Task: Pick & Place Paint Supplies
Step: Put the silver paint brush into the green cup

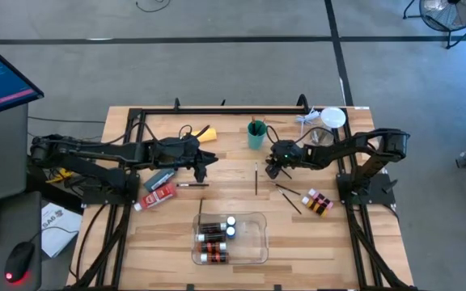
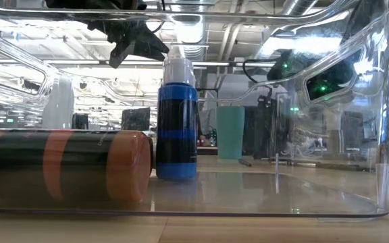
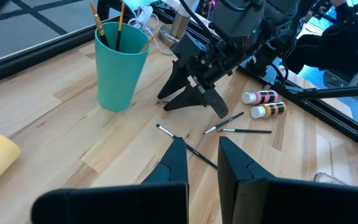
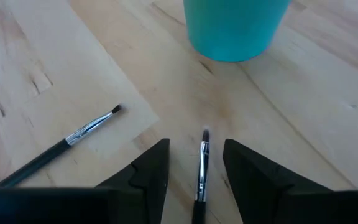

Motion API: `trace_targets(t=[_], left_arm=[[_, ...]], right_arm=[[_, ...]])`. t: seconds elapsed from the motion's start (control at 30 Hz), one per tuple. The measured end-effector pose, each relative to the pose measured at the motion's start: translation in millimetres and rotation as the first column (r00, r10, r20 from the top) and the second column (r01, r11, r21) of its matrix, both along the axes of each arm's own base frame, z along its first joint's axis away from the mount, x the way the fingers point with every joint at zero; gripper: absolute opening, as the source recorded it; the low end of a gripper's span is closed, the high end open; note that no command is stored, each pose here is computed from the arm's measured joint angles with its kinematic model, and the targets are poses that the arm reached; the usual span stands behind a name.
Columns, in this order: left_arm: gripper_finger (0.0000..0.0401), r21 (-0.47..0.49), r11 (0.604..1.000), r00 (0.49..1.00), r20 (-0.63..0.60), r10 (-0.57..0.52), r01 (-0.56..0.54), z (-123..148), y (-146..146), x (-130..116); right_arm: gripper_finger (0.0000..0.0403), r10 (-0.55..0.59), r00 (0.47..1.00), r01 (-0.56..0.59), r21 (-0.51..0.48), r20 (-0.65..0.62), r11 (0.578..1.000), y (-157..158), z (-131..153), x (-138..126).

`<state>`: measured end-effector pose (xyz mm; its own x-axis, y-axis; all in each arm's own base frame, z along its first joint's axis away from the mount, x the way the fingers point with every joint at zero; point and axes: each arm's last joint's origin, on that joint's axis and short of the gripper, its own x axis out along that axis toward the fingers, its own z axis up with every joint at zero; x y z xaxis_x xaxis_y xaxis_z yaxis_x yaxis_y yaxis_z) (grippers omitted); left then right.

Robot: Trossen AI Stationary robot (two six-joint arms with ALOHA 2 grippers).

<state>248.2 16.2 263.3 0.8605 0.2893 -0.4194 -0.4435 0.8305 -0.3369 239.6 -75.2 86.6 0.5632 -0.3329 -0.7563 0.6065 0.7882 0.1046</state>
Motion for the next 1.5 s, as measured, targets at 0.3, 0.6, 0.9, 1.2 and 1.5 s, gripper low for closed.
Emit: trace_targets(t=[0.3, 0.6, 0.9, 1.2, 1.5], left_arm=[[0.0002, -0.001, 1.000, 1.000, 0.003, 0.001, -0.001, 0.2, 0.0, 0.1], [0.0002, -0.001, 1.000, 1.000, 0.004, 0.001, -0.001, 0.3, 0.1, 0.1], [0.0002, 0.001, 1.000, 1.000, 0.004, 0.003, -0.003, 0.4, 0.1, 0.2], [0.0002, 0.003, 1.000, 1.000, 0.004, 0.004, -0.004, 0.4, 0.1, 0.1], [0.0002, 0.016, 1.000, 1.000, -0.001, -0.013, 0.013, 0.4, -0.5, 0.2]], right_arm=[[0.0114, -0.011, 1.000, 0.011, 0.017, 0.025, 1.000, 1.1, 3.1, -1.1], [0.0037, -0.015, 1.000, 0.015, 0.015, -0.005, 1.000, 1.2, 2.1, -3.1], [0.0005, -0.024, 1.000, 0.024, 0.024, -0.001, 0.999, 1.2, 2.0, -3.2], [0.0001, -0.038, 0.998, 0.035, 0.074, 0.043, 0.997, 1.5, 11.7, 0.5], [0.0000, -0.103, 0.981, 0.093, 0.072, 0.162, 0.993, 1.2, 39.6, -0.3]])
